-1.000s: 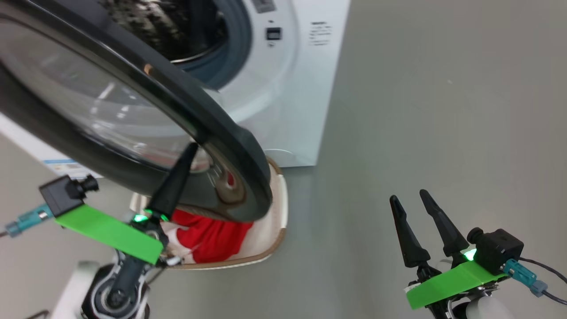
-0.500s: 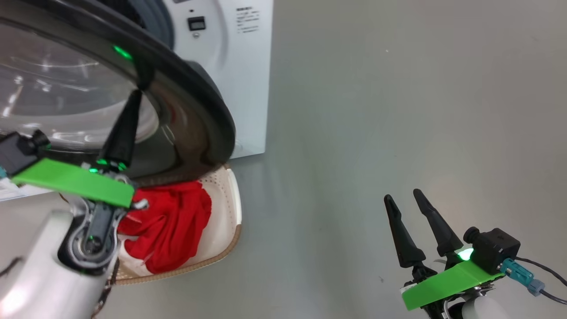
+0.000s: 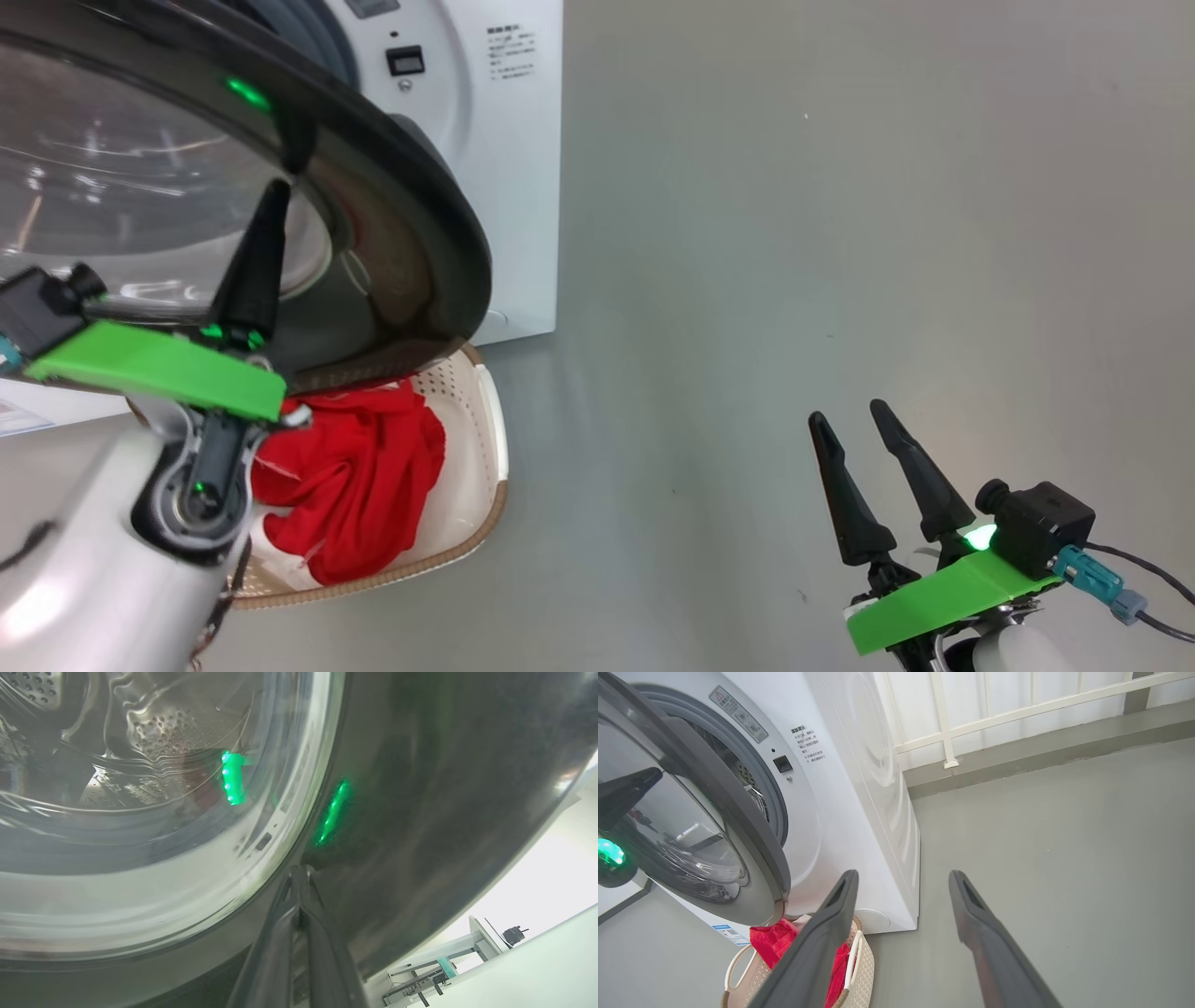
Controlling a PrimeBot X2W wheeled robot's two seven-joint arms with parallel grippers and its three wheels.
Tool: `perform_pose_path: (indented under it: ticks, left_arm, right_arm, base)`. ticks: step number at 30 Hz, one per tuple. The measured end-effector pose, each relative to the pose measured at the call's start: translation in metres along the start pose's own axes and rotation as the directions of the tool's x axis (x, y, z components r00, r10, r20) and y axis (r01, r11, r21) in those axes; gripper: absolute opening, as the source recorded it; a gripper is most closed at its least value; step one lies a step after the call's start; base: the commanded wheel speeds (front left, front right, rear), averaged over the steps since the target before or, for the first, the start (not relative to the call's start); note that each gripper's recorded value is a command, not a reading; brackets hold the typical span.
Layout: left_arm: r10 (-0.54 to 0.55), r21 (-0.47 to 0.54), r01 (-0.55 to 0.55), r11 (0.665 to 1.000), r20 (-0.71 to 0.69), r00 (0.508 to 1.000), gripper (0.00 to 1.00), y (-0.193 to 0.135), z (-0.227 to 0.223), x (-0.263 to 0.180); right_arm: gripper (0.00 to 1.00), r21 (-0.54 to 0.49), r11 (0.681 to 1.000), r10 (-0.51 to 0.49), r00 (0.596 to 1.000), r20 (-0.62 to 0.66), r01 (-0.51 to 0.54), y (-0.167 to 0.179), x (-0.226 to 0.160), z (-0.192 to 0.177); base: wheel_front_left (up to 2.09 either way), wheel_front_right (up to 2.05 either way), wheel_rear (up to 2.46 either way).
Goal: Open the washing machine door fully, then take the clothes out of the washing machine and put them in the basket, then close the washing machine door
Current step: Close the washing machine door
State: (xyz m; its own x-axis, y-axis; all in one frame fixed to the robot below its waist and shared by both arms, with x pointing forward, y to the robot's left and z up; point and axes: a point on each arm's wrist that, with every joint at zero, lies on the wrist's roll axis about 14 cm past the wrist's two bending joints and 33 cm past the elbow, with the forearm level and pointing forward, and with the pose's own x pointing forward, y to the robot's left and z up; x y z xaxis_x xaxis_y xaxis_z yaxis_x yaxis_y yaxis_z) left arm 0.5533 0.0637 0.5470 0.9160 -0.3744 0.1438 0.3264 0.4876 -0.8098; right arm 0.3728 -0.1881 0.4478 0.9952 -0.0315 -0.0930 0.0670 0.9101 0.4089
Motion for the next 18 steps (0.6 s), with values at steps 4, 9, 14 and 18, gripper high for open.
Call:
perform_pose_path:
  ticks: [4, 9, 14, 18]
  left_arm:
    - [0.039, -0.014, -0.039, 0.999, -0.002, 0.999, 0.0, 0.009, -0.002, -0.017]
    - [0.102, -0.034, -0.103, 0.994, -0.012, 0.995, 0.0, 0.023, -0.01, -0.045]
    - [0.168, -0.037, -0.167, 0.985, 0.028, 0.985, 0.18, 0.039, -0.001, -0.072]
    - [0.218, -0.019, -0.217, 0.976, 0.044, 0.975, 0.37, 0.051, 0.0, -0.096]
  right_arm:
    - [1.0, -0.006, 1.0, 0.02, 1.0, 0.003, -0.02, 0.006, 0.001, 0.001]
    - [1.0, -0.012, 0.999, 0.05, 0.999, 0.001, -0.05, 0.015, 0.002, 0.0]
    - [1.0, -0.037, 0.997, 0.075, 0.997, 0.007, -0.075, 0.021, 0.006, 0.002]
    - [1.0, -0.036, 0.995, 0.096, 0.995, 0.004, -0.096, 0.028, 0.007, 0.001]
  base:
    - [0.0, 0.0, 0.0]
    - [0.0, 0.0, 0.0]
    - [0.0, 0.0, 0.0]
    - [0.0, 0.0, 0.0]
